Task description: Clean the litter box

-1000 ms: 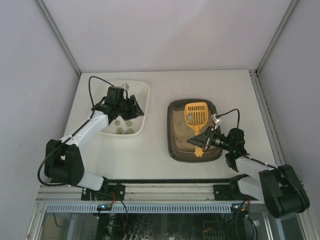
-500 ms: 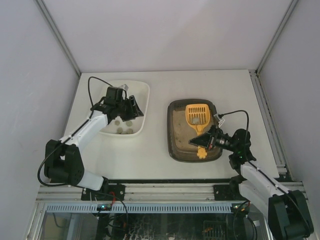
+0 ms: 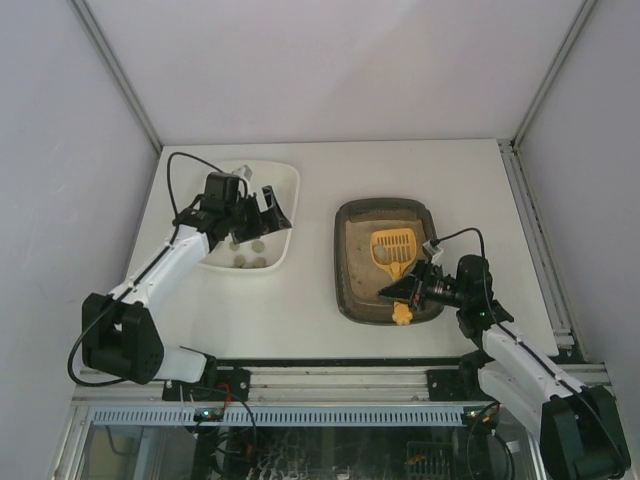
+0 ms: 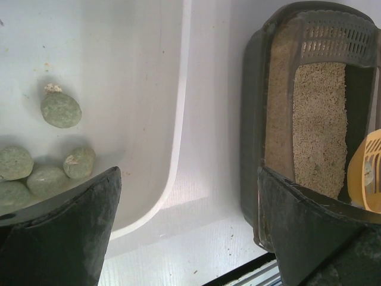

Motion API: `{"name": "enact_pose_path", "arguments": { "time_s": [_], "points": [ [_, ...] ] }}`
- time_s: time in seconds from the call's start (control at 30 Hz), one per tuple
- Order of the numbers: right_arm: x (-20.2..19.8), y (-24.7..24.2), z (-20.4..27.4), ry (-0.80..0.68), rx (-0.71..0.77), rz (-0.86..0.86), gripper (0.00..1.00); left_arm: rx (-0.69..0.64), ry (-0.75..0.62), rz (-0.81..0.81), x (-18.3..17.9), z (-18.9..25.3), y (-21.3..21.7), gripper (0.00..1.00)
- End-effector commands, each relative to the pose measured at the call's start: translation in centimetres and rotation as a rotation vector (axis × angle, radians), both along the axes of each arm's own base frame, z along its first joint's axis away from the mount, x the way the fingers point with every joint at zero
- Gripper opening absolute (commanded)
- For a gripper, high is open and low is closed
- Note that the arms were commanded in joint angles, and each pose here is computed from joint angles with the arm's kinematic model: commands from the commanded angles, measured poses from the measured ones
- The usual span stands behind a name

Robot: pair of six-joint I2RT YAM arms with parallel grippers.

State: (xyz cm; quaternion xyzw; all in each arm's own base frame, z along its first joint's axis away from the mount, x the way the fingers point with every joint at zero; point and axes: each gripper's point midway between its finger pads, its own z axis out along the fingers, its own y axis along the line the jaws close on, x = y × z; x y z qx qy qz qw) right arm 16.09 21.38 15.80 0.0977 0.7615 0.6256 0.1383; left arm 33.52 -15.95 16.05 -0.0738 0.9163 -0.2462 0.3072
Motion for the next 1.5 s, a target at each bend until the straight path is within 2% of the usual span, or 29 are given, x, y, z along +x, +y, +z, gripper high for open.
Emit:
{"name": "enact_pose_path", "arguments": {
  "time_s": [0.0,0.03,0.1,0.17,0.27,0.37,0.47,0.5,0.57,0.6,0.67,0.77,0.9,1.0,1.1,1.27,1.33,1.43,1.47],
  "points": [
    [-0.2,0.9,0.9,-0.084,-0.048,0.062,0.00,0.007,-0.081,-0.030,-0.2,2.3,0.8,1.00],
    [-0.5,1.1,1.2,-0.060,-0.014,0.100,0.00,0.014,-0.087,-0.029,-0.2,2.6,1.1,1.00],
    [1.4,-0.5,2.4,-0.104,0.017,-0.004,0.00,0.027,-0.103,-0.034,-0.2,3.4,1.7,1.00],
    [2.1,-1.5,1.9,-0.134,-0.040,-0.082,0.00,0.068,-0.118,-0.040,-0.2,4.1,2.4,1.00],
    [0.4,0.0,1.5,-0.097,-0.017,0.049,0.00,0.122,-0.140,-0.048,-0.2,5.2,3.5,1.00],
    [2.2,-2.2,1.6,-0.139,-0.030,-0.109,0.00,0.133,-0.158,-0.040,-0.4,6.4,4.5,1.00],
    [0.5,-0.1,1.2,-0.098,-0.028,0.019,0.00,0.114,-0.164,-0.029,-0.6,7.6,5.4,1.00],
    [0.9,-0.6,1.5,-0.098,-0.010,0.007,0.00,0.114,-0.164,-0.033,-0.7,7.9,5.6,1.00],
    [2.6,-2.5,1.7,-0.137,-0.023,-0.128,0.00,0.118,-0.172,-0.031,-0.9,8.4,6.1,1.00],
    [2.3,-2.1,1.7,-0.145,-0.023,-0.122,0.00,0.117,-0.179,-0.025,-0.9,8.6,6.3,1.00],
    [0.9,-0.5,1.5,-0.100,0.008,-0.005,0.00,0.123,-0.189,-0.011,-0.9,8.9,6.9,1.00],
    [2.5,-1.8,1.5,-0.118,-0.015,-0.107,0.00,0.155,-0.200,0.021,-0.6,9.6,8.1,1.00],
    [2.2,0.7,3.4,-0.196,-0.068,0.025,0.00,0.265,-0.220,0.000,0.1,11.3,10.6,1.00],
    [4.5,1.1,6.3,-0.290,-0.085,-0.003,0.00,0.227,-0.117,-0.037,0.5,10.9,12.6,0.99],
    [7.1,2.6,8.7,-0.328,-0.106,0.031,0.00,0.176,-0.044,0.019,1.2,10.4,15.5,0.95],
    [11.2,8.7,10.5,-0.344,-0.181,0.206,0.00,0.300,-0.022,0.154,1.4,10.6,20.9,0.95],
    [12.2,11.6,9.9,-0.335,-0.228,0.264,0.00,0.300,-0.018,0.172,1.2,11.1,21.9,0.94],
    [14.2,15.6,9.4,-0.346,-0.328,0.331,0.00,0.315,0.015,0.220,0.8,10.9,23.8,0.94],
    [14.9,16.7,8.2,-0.345,-0.412,0.353,0.00,0.319,0.031,0.239,0.7,10.5,24.4,0.94]
  ]
}}
